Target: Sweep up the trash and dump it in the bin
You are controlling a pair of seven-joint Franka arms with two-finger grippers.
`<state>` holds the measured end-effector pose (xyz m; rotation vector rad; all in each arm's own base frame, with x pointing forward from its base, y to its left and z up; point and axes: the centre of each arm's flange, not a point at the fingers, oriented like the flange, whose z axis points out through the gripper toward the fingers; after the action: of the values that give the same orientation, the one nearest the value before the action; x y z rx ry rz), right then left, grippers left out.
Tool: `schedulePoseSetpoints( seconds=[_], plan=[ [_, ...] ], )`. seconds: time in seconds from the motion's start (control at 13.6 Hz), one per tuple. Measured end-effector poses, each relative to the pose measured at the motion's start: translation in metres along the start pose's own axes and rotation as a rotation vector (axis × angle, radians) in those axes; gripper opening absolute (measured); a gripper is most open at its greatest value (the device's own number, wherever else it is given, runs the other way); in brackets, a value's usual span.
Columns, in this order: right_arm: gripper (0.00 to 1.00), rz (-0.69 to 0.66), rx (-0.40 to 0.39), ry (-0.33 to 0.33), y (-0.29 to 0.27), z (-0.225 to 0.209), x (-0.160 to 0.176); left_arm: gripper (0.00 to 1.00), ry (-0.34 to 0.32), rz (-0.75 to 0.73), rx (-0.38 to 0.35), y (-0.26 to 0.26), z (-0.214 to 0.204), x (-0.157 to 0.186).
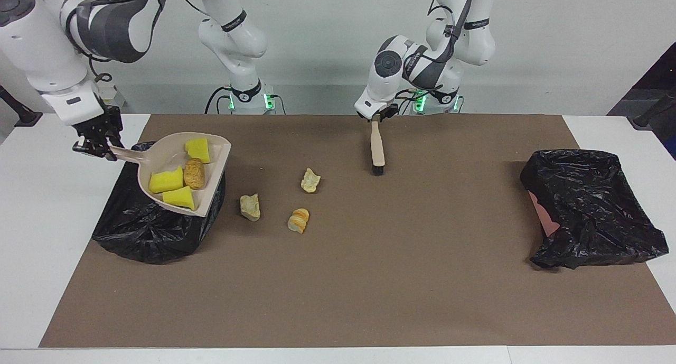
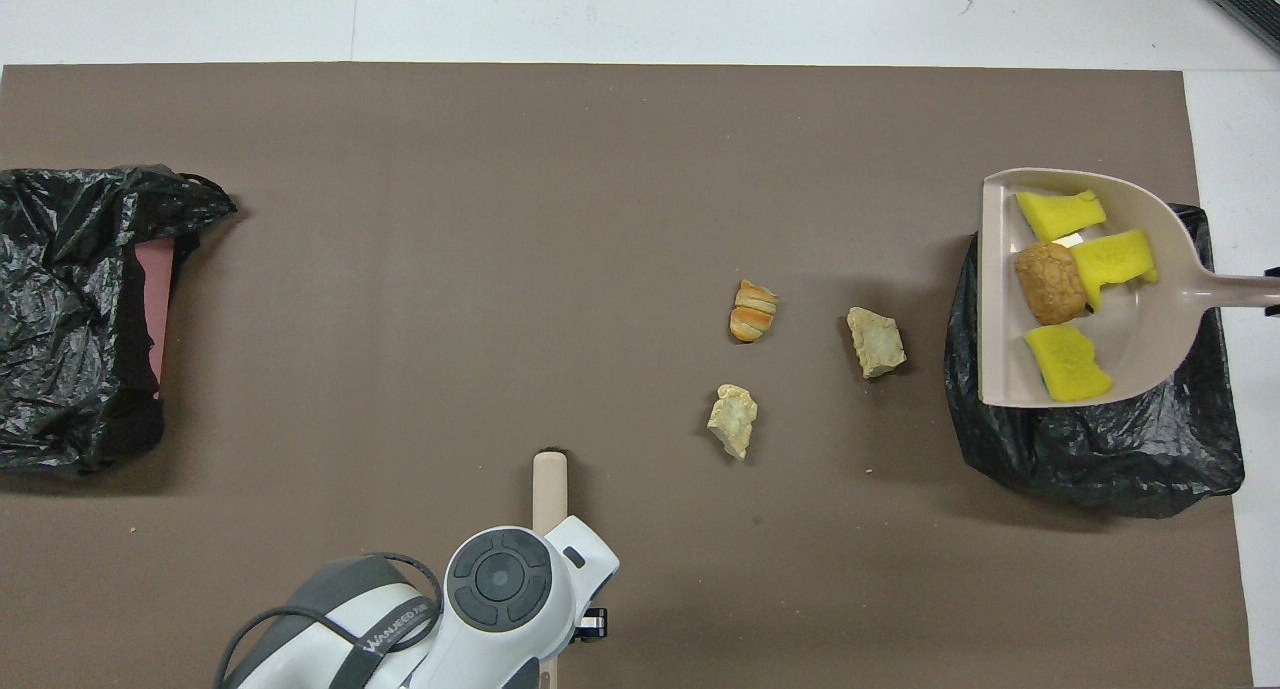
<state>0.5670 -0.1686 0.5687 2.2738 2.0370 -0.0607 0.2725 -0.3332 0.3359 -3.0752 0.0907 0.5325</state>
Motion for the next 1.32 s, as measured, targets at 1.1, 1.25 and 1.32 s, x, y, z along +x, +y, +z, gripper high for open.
schedulePoseSetpoints(
  seconds=[1.1, 1.25, 1.32],
  plan=[
    [0.31, 0.007, -0.043, -0.453, 0.009, 0.018, -0.037, 1.0, 0.292, 0.069, -0.076, -0.051, -0.181, 0.102],
    [0.31, 0.042, -0.038, -0.547, 0.006, 0.028, -0.028, 1.0, 0.309, 0.109, -0.081, -0.086, -0.228, 0.111],
    [0.31, 0.065, -0.034, -0.583, 0.003, 0.031, -0.023, 1.0, 0.321, 0.123, -0.084, -0.102, -0.247, 0.114]
  ],
)
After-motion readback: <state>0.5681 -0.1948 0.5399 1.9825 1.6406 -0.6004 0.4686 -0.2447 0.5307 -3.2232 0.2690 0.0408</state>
